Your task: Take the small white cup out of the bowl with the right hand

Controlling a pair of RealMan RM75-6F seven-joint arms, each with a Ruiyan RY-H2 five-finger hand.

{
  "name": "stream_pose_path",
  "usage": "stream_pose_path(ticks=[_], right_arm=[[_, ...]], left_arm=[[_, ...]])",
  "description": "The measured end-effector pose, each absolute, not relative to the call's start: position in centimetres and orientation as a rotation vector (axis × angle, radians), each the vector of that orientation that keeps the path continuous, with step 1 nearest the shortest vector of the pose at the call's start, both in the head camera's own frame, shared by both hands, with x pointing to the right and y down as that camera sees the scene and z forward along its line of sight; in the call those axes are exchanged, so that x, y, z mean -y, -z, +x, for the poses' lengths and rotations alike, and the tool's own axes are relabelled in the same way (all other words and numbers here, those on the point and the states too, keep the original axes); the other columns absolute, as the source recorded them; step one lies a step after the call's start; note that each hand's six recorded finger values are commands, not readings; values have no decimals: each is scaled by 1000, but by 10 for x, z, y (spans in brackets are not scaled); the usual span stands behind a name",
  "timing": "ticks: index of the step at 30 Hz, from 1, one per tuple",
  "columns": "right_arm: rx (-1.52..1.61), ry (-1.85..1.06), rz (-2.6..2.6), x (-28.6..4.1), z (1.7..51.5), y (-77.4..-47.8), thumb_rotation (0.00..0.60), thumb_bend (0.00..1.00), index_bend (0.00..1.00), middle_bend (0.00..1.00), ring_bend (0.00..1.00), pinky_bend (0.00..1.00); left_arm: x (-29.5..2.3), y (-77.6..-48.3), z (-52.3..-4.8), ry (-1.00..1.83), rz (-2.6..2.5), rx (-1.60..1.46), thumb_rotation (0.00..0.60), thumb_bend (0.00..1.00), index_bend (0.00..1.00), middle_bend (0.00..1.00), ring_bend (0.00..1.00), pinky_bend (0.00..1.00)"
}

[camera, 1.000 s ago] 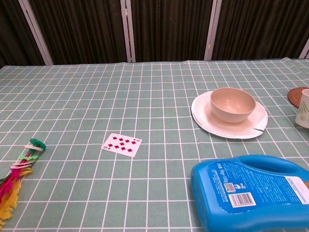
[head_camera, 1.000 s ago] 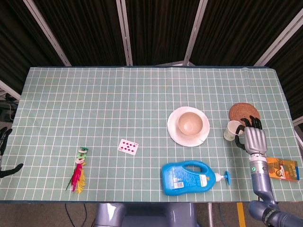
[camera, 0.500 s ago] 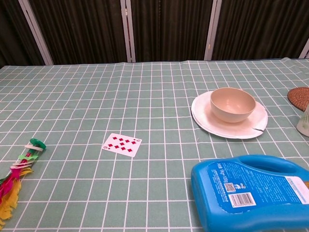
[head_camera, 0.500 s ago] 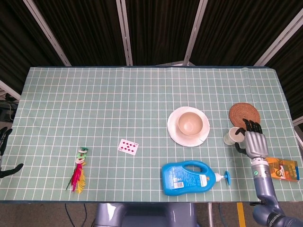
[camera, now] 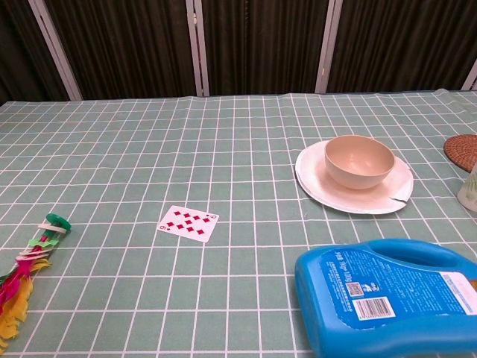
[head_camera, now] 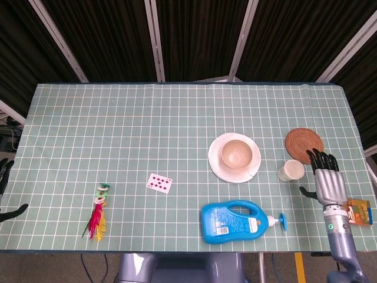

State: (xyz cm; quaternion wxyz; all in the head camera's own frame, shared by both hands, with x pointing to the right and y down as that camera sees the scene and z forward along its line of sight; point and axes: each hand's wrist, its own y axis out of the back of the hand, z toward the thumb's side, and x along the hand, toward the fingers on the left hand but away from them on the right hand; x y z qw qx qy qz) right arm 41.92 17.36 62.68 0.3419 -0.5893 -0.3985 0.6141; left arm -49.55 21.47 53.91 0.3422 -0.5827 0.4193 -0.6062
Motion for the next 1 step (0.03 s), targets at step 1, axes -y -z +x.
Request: stream_pose_path(ticks=[1], right_arm=[[1032, -1578, -1529, -176, 419, -622, 600, 41, 0, 0, 0, 0]], left_arm=[[-215, -540, -496, 1579, -1514, -1088, 600, 0, 0, 0, 0, 0]])
